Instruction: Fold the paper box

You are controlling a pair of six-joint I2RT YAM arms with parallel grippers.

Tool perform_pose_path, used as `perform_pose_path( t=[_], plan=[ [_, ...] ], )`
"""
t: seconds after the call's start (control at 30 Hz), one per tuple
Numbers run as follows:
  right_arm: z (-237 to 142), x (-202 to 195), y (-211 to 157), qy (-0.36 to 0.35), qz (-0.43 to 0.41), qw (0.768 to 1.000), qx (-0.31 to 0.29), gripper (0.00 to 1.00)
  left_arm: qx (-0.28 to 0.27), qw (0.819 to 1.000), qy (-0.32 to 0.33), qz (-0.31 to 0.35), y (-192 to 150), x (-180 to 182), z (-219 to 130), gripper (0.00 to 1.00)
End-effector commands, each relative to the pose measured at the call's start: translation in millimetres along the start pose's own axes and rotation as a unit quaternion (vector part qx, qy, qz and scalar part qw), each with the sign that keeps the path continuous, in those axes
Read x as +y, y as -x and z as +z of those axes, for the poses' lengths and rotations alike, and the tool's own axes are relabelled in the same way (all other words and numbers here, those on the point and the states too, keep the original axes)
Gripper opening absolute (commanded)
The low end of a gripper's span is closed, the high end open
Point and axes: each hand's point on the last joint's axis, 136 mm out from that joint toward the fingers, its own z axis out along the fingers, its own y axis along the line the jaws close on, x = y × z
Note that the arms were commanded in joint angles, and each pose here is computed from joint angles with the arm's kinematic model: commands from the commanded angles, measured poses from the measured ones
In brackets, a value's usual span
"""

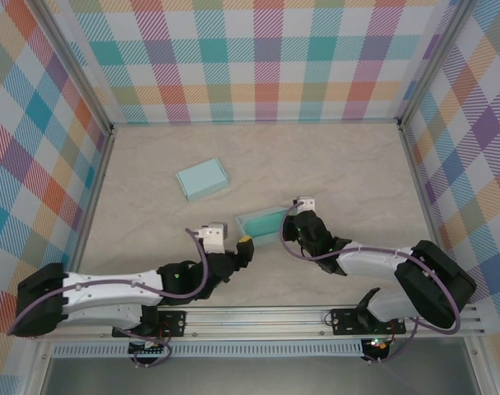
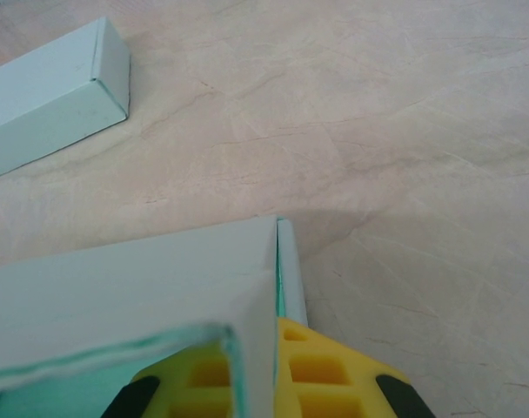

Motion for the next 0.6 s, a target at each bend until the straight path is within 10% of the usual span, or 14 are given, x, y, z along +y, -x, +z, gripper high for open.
perform_pose_path(
  t=[0.0, 0.43, 0.57],
  plan=[
    [-6.4, -24.3, -63.1, -0.037, -0.050, 0.992, 0.114, 0.05, -0.029, 0.999, 0.016, -0.009, 17.1, 19.3, -16.3, 0.90],
    [-15.5, -22.5, -77.0, -0.048, -0.080, 0.986, 0.139, 0.17, -0.053, 0.998, -0.004, -0.039, 78.1, 18.7, -26.2, 0.77],
    [-21.7, -20.8, -76.7, -0.050, -0.082, 0.985, 0.144, 0.25, -0.031, 0.998, -0.030, -0.038, 73.8, -2.0, -4.3, 0.59]
  ],
)
